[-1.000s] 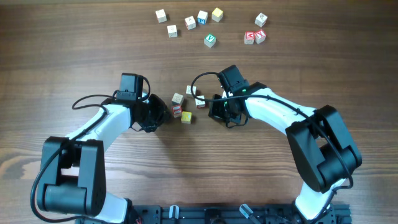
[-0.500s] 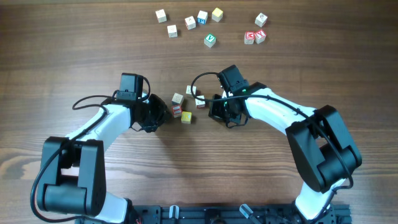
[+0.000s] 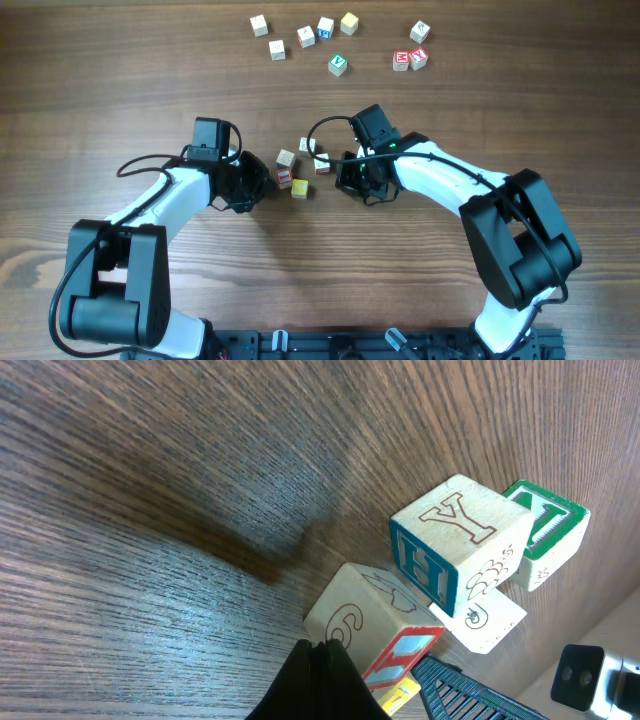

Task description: Form a circle

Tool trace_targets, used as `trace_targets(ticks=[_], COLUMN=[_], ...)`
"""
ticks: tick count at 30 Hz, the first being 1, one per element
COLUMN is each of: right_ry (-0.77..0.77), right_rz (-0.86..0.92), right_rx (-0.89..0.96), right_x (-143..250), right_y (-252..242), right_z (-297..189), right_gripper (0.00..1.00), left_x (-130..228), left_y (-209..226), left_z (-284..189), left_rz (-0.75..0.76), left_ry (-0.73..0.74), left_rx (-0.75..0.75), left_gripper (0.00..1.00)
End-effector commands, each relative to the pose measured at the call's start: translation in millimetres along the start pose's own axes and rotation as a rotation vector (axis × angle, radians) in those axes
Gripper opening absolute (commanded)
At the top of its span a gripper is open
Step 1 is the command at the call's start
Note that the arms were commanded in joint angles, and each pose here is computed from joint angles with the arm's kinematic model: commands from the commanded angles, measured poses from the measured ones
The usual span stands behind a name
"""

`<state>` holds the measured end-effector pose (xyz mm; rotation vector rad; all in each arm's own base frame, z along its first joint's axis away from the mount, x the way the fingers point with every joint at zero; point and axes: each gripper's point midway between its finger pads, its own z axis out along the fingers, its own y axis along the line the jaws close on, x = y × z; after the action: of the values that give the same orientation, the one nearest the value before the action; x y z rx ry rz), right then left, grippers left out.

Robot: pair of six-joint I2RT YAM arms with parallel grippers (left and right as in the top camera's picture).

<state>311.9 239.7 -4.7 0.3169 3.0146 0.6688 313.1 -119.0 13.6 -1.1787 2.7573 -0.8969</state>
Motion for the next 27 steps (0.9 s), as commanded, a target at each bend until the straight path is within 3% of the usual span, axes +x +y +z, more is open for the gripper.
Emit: trace_targets(ticks=[1, 27], right_ry=[-0.035, -0.034], right_rz=[-0.007, -0.007], right_rx=[0.067, 0.067], right_x=[-4.6, -4.5], right_y=[-13.5, -13.6], right_z=[1.4, 1.4], right_gripper=[0.06, 0.05], left_x=[4.0, 5.7], left_y=[3.9, 2.9], left_z=[4.8, 4.7], left_rz=[-0.032, -0.050], left_ry=[0.024, 0.034], left_rx=[-0.007, -0.001], left_gripper=[0.04, 0.04])
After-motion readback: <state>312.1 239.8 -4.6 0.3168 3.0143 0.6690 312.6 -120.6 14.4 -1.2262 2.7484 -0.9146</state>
